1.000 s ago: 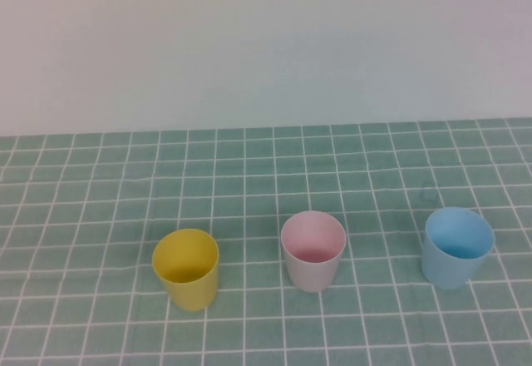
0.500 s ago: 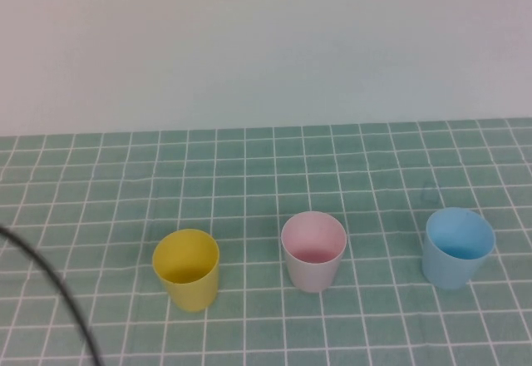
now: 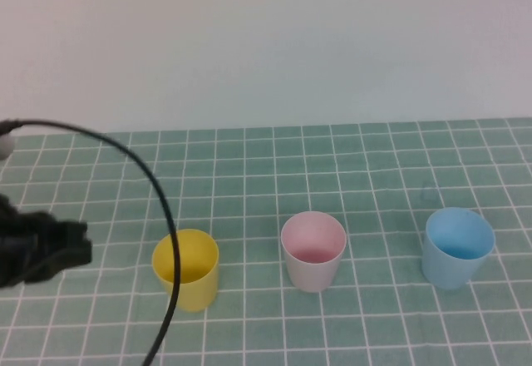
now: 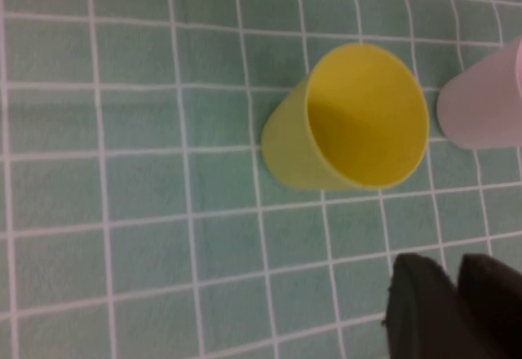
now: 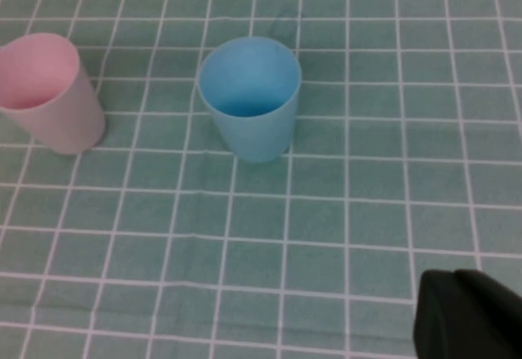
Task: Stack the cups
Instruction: Pick up the yellow cup
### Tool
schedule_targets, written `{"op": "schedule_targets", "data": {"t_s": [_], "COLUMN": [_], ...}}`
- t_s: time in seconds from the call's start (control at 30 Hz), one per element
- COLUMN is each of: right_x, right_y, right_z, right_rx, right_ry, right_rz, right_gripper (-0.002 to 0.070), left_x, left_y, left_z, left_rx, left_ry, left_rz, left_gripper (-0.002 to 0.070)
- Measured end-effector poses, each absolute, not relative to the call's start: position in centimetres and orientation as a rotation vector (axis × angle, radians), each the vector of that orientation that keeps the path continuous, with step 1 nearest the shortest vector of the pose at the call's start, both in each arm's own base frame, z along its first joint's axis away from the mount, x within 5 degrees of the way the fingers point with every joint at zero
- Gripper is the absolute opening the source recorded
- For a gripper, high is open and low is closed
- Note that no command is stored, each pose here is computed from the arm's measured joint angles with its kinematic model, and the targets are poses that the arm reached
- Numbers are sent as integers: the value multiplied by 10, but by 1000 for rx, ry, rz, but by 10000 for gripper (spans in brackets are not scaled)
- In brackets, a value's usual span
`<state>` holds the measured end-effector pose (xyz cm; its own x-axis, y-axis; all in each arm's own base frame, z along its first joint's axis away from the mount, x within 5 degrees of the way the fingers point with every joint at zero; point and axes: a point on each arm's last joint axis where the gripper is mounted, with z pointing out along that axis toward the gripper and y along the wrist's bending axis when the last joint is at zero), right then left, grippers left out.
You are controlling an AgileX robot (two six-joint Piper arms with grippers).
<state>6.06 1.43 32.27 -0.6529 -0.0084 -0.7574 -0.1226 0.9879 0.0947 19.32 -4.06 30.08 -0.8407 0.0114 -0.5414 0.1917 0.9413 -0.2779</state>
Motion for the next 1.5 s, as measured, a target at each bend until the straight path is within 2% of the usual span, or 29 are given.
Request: {"op": "schedule_targets", "data": {"t_s": [0.2, 0.33, 0.5, 0.6, 0.77, 0.83, 1.4, 1.5], "right_x": [58, 58, 57, 57, 56, 55, 52, 52], "right_y": [17, 18, 19, 19, 20, 20, 21, 21], "right_z": [321, 321, 321, 321, 319, 318, 316, 316], "right_rx": [-94, -94, -97, -97, -101, -105, -113, -118], "right_ry": [2308, 2313, 2317, 2319, 2338, 2354, 2389, 2388], "right_rz": [207, 237, 248, 251, 254, 259, 272, 270], "right_gripper": [-2, -2, 1, 42, 146, 164, 177, 177], "left_x": [232, 251, 264, 270, 285, 291, 311, 313], "left_y": [-51, -75, -103, -113, -122, -125, -134, -135], "left_z": [302, 284, 271, 268, 260, 254, 215, 212], "left_rx": [227, 359, 434, 447, 439, 428, 403, 381], "left_ry": [2572, 2650, 2733, 2738, 2777, 2799, 2907, 2902], "left_rz": [-508, -470, -190, -79, -71, -66, -32, -38], "left_gripper": [312, 382, 398, 398, 398, 398, 398, 375]}}
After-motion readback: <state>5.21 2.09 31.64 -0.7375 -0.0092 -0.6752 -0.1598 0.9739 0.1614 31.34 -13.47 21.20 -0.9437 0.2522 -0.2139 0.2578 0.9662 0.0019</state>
